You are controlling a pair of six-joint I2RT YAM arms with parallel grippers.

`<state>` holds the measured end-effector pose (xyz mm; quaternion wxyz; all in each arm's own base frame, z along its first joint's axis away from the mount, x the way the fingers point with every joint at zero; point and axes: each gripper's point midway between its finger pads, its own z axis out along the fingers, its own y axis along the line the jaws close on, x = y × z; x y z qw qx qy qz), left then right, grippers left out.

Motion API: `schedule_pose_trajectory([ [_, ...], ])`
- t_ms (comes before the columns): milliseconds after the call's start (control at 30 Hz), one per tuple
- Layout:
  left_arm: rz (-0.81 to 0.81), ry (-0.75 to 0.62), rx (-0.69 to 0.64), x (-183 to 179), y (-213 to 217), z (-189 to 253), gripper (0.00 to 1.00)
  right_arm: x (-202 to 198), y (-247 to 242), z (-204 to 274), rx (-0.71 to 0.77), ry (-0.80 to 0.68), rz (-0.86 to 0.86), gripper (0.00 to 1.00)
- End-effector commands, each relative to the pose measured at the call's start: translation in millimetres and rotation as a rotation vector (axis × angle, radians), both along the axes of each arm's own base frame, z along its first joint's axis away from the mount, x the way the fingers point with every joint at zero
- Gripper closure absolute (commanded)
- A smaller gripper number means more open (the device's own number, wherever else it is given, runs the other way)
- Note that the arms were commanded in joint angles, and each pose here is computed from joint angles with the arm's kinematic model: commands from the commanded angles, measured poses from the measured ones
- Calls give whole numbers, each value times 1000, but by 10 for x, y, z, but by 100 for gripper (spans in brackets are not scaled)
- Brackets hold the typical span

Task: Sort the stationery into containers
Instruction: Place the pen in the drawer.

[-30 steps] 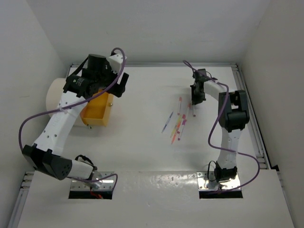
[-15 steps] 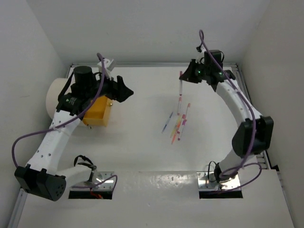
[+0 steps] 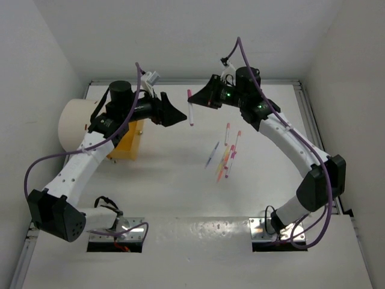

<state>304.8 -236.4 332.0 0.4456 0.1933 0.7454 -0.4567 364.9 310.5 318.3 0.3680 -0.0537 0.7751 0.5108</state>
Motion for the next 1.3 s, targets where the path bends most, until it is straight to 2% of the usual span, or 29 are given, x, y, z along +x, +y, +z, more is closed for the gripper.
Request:
schedule_pose_trajectory([
  [0, -63, -56, -81, -76, -87, 301, 19, -86, 159, 338, 83, -82, 47, 100],
  [233, -60, -19, -106, -22, -119, 254, 25, -281, 362, 445, 106, -106, 108, 100],
  [400, -37, -1, -54, -6, -61, 119, 38, -372, 444, 513, 129, -115, 122, 100],
  [500, -14, 22, -29, 12, 67, 30, 54, -436, 499, 563, 140, -119, 135, 100],
  [533, -2, 22, -24, 32, 131, 36, 69, -466, 523, 551, 139, -111, 142, 99],
  [567, 3, 7, -4, 41, 181, 33, 76, -464, 517, 560, 138, -107, 141, 89],
  [600, 12, 22, 15, 31, 236, 40, 82, -467, 514, 549, 134, -98, 136, 60],
  [633, 32, 26, 31, 57, 313, 44, 90, -430, 465, 504, 117, -84, 118, 49],
  [667, 49, 41, 92, 42, 401, -49, 93, -387, 409, 470, 106, -74, 96, 42],
  [700, 76, 4, 122, 76, 475, 70, 94, -333, 334, 380, 91, -17, 53, 36],
  [733, 130, -31, 211, 179, 639, 20, 94, -221, 156, 312, 89, 15, 0, 31],
  [767, 155, 22, 283, 117, 766, -88, 94, -169, 45, 269, 86, 36, -31, 31],
  [800, 204, -15, 335, 189, 904, 16, 94, -63, -158, 152, 61, 66, -92, 31],
  [833, 275, -1, 458, 216, 1138, -104, 94, -82, -271, 51, 33, 68, -109, 32],
  [900, 326, -19, 583, 265, 1396, -110, 97, -42, -525, -204, -63, 63, -144, 33],
  [933, 365, 18, 655, 241, 1549, -198, 97, -60, -631, -388, -107, 86, -161, 34],
  [1067, 472, 105, 785, 205, 1898, -403, 98, -172, -1077, -1080, -299, 173, -178, 37],
  [1267, 628, 188, 911, 193, 2283, -643, 90, -310, -1515, -1629, -458, 274, -208, 39],
])
